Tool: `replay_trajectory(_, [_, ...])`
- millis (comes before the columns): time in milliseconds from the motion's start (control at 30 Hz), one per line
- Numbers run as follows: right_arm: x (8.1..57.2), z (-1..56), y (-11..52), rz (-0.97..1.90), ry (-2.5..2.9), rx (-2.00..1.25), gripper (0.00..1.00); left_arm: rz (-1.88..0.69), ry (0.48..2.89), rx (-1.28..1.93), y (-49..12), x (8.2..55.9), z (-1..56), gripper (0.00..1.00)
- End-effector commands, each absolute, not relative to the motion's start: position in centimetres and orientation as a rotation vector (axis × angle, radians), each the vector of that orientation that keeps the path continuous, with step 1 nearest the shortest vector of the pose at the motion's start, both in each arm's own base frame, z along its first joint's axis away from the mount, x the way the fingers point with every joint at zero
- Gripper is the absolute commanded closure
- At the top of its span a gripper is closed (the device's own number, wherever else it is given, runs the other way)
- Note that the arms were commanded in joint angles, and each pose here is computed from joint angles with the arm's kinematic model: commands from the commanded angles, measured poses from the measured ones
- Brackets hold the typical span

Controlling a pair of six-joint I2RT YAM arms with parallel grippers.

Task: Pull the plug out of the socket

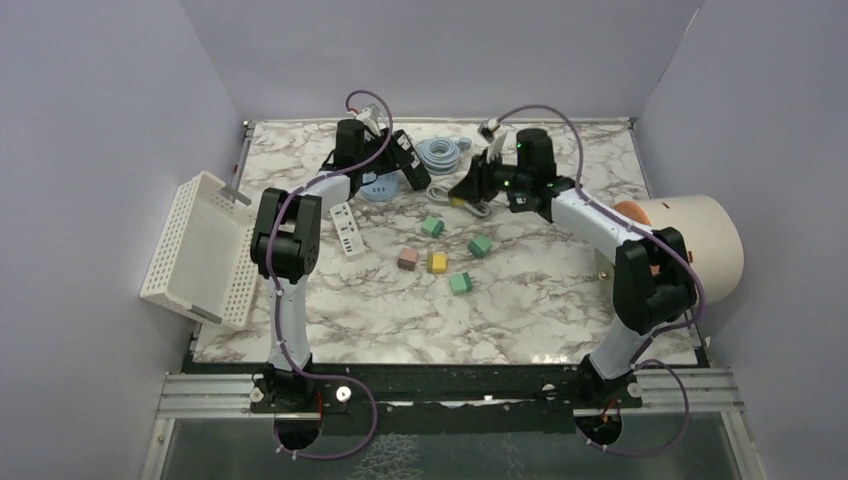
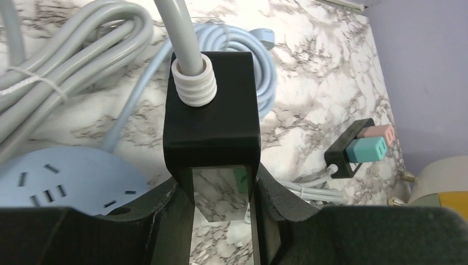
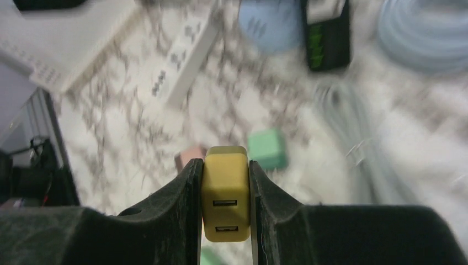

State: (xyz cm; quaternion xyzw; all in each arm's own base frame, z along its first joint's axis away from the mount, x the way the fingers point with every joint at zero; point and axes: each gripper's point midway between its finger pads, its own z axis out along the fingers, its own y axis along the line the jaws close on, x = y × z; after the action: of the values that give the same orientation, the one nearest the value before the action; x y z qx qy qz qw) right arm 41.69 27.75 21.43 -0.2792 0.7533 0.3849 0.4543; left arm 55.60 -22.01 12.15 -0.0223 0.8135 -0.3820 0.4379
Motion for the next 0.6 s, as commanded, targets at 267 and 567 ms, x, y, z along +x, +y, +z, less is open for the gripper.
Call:
replay_trajectory(267, [30.1,9.5,27.7,1.135,2.232,-0.655,0.89,-0.735,2.123,-0.186,-14.7,56.6,7.8,0.96])
replay_trajectory(567, [32.3,9.4,27.8,1.052,2.249,-0.665,0.34,-0.727,2.138,-0.195,-13.7,56.1,7.3,0.68])
